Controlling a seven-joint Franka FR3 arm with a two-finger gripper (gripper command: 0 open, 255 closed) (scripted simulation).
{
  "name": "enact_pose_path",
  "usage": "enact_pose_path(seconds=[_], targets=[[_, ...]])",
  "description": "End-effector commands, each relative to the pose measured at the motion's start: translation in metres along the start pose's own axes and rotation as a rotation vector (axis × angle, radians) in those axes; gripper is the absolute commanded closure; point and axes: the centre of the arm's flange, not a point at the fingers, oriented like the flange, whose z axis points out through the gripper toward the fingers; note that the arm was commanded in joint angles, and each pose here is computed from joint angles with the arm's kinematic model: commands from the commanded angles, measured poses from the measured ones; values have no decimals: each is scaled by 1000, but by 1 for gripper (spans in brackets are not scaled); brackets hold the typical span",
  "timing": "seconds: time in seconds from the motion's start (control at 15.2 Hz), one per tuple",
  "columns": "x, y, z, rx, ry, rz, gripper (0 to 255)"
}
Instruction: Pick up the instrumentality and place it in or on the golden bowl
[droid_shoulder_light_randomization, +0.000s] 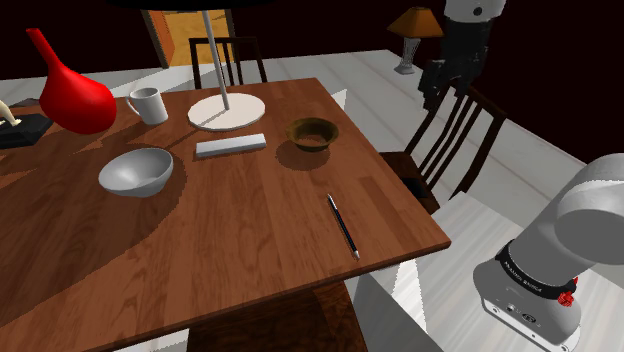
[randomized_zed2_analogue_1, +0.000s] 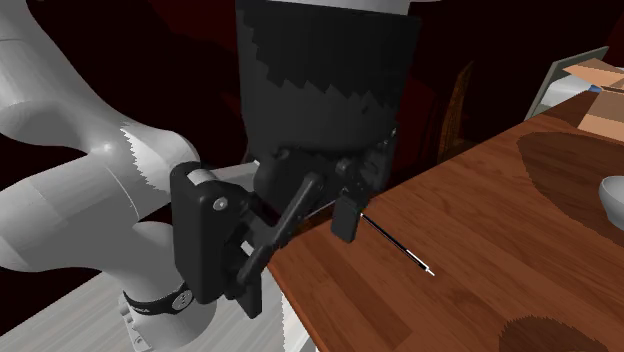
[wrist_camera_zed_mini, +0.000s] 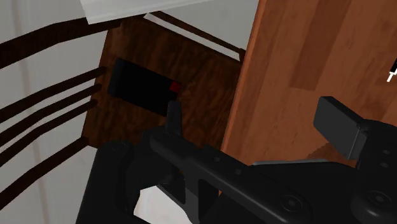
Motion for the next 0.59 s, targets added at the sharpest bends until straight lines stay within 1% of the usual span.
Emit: enact_pose_path(seconds=[0.0,0.53], targets=[[1,-22,12,5,4,21,0],[8,-111,63,22,19,95,0]])
